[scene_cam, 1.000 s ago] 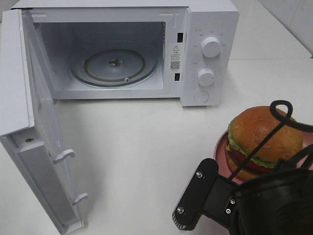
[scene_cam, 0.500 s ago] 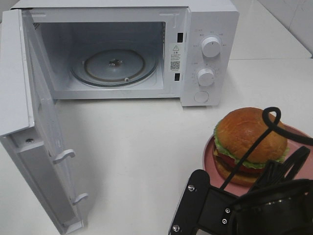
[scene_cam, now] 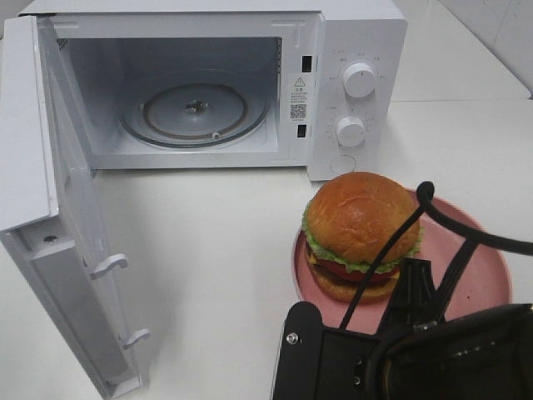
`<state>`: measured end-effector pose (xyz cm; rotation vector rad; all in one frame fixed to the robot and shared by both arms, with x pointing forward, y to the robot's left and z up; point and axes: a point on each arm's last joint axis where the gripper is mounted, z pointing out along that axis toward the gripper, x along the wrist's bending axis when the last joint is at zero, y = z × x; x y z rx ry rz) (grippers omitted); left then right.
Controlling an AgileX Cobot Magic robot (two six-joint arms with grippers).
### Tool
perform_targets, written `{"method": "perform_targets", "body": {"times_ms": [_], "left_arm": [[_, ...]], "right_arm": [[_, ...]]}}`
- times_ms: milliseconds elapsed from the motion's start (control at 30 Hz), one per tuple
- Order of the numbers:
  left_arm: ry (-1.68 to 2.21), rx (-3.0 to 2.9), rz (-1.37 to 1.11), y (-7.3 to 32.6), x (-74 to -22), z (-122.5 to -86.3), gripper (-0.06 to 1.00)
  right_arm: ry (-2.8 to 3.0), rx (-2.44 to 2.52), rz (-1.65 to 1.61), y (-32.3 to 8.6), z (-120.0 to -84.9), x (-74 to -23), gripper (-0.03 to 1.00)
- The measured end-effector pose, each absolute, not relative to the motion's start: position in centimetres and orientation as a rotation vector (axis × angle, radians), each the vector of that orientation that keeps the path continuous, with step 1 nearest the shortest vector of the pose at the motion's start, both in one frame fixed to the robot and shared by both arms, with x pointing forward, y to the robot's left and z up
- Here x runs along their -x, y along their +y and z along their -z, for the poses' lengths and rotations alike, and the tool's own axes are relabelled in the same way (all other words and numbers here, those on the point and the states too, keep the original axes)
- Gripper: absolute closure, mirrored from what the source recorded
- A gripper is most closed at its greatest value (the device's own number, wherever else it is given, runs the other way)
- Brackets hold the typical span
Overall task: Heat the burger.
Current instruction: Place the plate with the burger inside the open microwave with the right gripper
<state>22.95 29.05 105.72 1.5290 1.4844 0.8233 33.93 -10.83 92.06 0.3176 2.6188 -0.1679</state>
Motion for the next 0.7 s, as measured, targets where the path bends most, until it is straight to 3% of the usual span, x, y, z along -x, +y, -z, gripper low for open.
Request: {"method": "perform_targets", "body": {"times_ms": [700], "left_arm": [[1.484, -1.529, -0.823, 29.1, -22.9, -105.7, -0.03]], "right_arm": [[2.648, -0.100, 0.107, -10.1, -92.3, -35.0, 0.93]]}}
